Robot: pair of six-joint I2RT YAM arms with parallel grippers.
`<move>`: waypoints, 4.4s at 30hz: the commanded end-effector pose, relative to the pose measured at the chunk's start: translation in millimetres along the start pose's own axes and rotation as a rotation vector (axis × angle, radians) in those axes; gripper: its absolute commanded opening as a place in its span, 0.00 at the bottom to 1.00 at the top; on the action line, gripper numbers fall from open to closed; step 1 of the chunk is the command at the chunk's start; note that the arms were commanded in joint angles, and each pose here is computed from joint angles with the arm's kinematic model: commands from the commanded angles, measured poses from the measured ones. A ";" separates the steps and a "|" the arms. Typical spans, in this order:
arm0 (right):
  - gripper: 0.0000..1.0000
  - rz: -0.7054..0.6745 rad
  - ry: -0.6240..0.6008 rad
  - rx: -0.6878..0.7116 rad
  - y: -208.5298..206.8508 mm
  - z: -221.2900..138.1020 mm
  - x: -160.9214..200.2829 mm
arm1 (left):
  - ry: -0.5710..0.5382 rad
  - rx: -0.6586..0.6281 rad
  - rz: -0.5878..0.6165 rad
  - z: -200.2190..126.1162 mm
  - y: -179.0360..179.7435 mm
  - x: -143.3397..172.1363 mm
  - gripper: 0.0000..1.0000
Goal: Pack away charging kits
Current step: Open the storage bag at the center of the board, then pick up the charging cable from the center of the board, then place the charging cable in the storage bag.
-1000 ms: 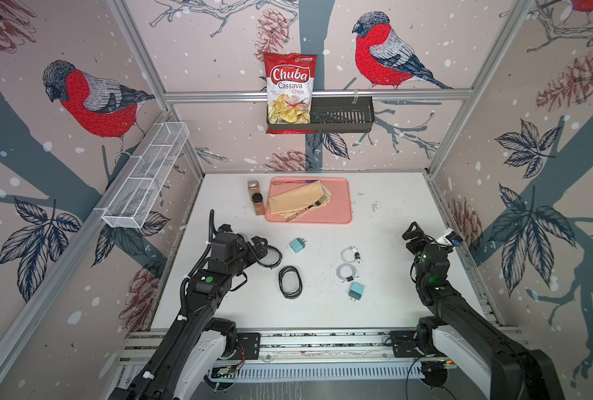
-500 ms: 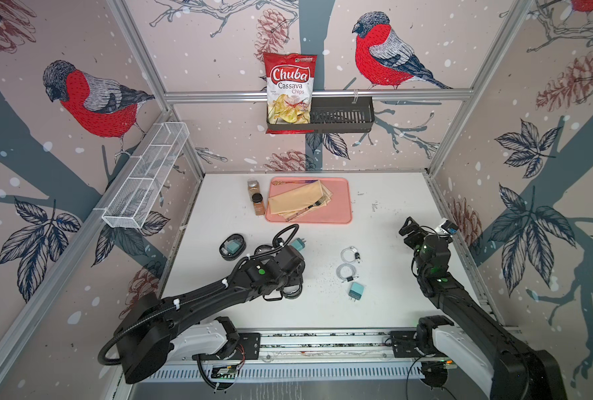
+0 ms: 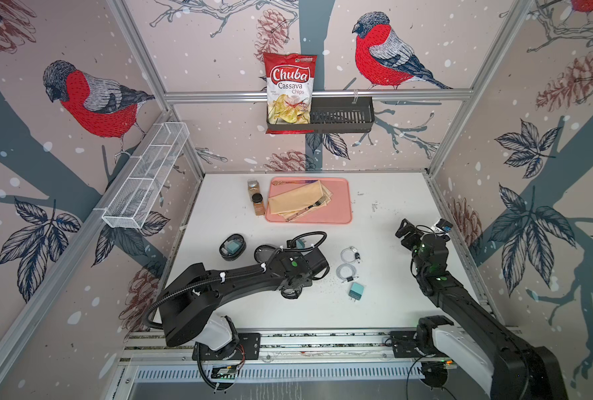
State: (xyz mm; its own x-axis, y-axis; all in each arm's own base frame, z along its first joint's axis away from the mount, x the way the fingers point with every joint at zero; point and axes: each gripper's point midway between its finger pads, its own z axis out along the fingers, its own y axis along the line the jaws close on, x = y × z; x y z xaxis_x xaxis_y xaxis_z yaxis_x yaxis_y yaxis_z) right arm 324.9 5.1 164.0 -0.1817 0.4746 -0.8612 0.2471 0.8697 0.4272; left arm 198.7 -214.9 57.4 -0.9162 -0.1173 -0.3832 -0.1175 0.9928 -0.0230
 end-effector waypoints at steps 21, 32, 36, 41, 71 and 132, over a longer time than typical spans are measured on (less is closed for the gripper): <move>0.99 -0.021 0.012 -0.034 8.7 -0.1 3.9 | -0.007 -0.173 0.037 4.9 1.1 -3.7 0.02; 0.91 -0.206 0.218 -0.158 73.0 4.5 52.1 | -0.088 -0.003 0.050 -19.7 -14.9 -21.7 0.00; 0.72 -0.317 0.362 -0.170 95.3 -5.5 98.7 | -0.120 0.035 0.065 -28.8 -18.1 -28.7 0.00; 0.61 -0.413 0.480 -0.166 104.7 -17.7 148.5 | -0.127 0.032 0.085 -33.1 -22.4 -33.7 0.00; 0.28 -0.480 0.648 -0.066 86.5 -7.7 226.1 | -0.163 0.085 0.062 -47.4 -20.5 -42.5 0.00; 0.00 -0.413 0.723 -0.452 225.7 -106.9 232.4 | -0.208 0.559 0.099 -69.0 -90.7 -62.2 0.00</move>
State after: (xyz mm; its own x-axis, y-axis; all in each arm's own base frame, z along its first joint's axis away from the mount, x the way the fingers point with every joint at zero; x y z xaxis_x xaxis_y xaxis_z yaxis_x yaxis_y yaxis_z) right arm 234.9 319.2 84.2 -0.7640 -0.0446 -0.6436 -0.3145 0.8968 0.3112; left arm 238.7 -284.0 142.5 -0.8178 -0.0762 -0.5704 0.1888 0.9008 -0.3910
